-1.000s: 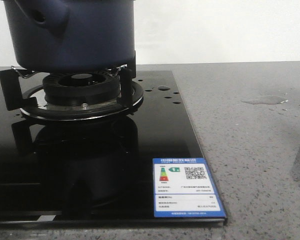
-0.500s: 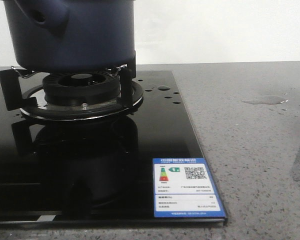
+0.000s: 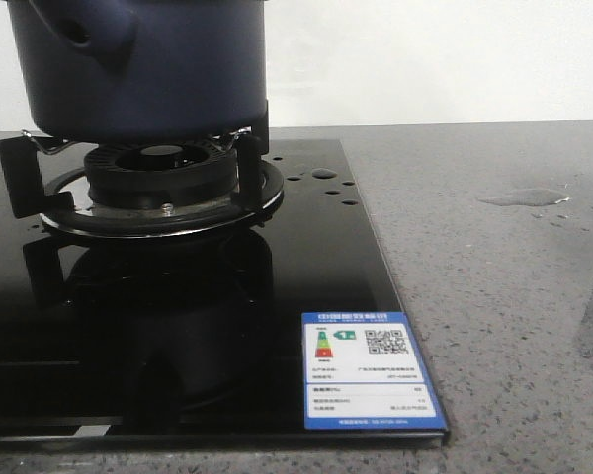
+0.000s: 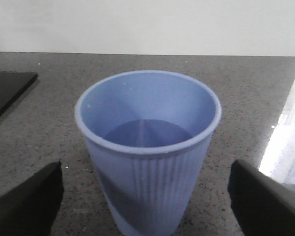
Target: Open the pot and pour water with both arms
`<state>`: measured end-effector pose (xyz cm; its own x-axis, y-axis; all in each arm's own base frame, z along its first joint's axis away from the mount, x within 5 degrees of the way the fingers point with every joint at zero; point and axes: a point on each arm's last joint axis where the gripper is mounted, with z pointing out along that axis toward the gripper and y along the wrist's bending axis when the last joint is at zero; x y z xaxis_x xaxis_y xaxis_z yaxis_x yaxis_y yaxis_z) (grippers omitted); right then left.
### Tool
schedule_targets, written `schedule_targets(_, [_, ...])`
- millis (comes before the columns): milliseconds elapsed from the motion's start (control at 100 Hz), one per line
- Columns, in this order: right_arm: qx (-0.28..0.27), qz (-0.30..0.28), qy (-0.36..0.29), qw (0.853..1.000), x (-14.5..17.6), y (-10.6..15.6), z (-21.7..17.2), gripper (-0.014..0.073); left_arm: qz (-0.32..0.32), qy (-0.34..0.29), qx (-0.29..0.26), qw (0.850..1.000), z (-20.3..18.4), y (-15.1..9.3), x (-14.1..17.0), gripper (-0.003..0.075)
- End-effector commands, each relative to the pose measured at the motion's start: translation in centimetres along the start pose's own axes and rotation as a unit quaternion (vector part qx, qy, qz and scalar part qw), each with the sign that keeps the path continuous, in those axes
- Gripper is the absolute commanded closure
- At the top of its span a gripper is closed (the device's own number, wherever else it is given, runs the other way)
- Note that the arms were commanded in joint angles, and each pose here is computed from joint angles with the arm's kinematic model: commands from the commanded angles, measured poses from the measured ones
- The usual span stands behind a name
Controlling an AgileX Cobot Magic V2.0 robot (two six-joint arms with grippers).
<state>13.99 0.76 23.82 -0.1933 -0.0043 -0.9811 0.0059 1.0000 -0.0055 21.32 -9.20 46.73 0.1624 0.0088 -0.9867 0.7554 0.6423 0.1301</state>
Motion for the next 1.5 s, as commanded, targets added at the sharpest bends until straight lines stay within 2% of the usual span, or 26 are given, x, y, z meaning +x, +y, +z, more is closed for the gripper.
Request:
schedule_targets(0, [0.031,-0.004,-0.05,0.998,-1.7,-0.4,0.6,-0.002,-0.015,-0.051,-0.002,0.999,-0.7,-0.6,-2.3,0.0533])
schedule_targets(180, [0.033,-0.006,-0.033,0.999,-2.2,-0.2,2.1,-0.002,-0.015,-0.051,-0.002,0.999,-0.7,-0.6,-2.3,0.0533])
schedule_targets(470, [0.031,0.021,-0.013,0.999,-2.7,0.3,4.4,-0.0017,-0.015,-0.051,-0.002,0.999,-0.7,-0.6,-2.3,0.0533])
schedule_targets(930, [0.017,0.052,-0.012,0.998,-0.8,1.0,7.9,-0.001,-0.013,-0.049,-0.003,0.999,-0.7,-0.6,-2.3,0.0533])
schedule_targets(1030, [0.016,0.049,-0.008,0.999,-0.6,1.1,8.1,0.0073,-0.011,-0.048,-0.002,0.999,-0.7,-0.6,-2.3,0.0533])
schedule_targets(1150, [0.014,0.042,-0.024,0.999,-0.8,1.1,8.1,0.0241,-0.011,-0.048,-0.002,0.999,-0.7,-0.6,-2.3,0.0533])
schedule_targets(1250, [0.017,0.041,-0.037,0.998,-1.1,1.0,8.1,0.0337,-0.011,-0.048,-0.002,0.999,-0.7,-0.6,-2.3,0.0533])
schedule_targets(1490, [0.006,0.012,-0.066,0.998,-1.6,1.2,8.0,0.036,-0.009,-0.046,-0.002,0.999,-0.7,-0.6,-2.2,0.0533])
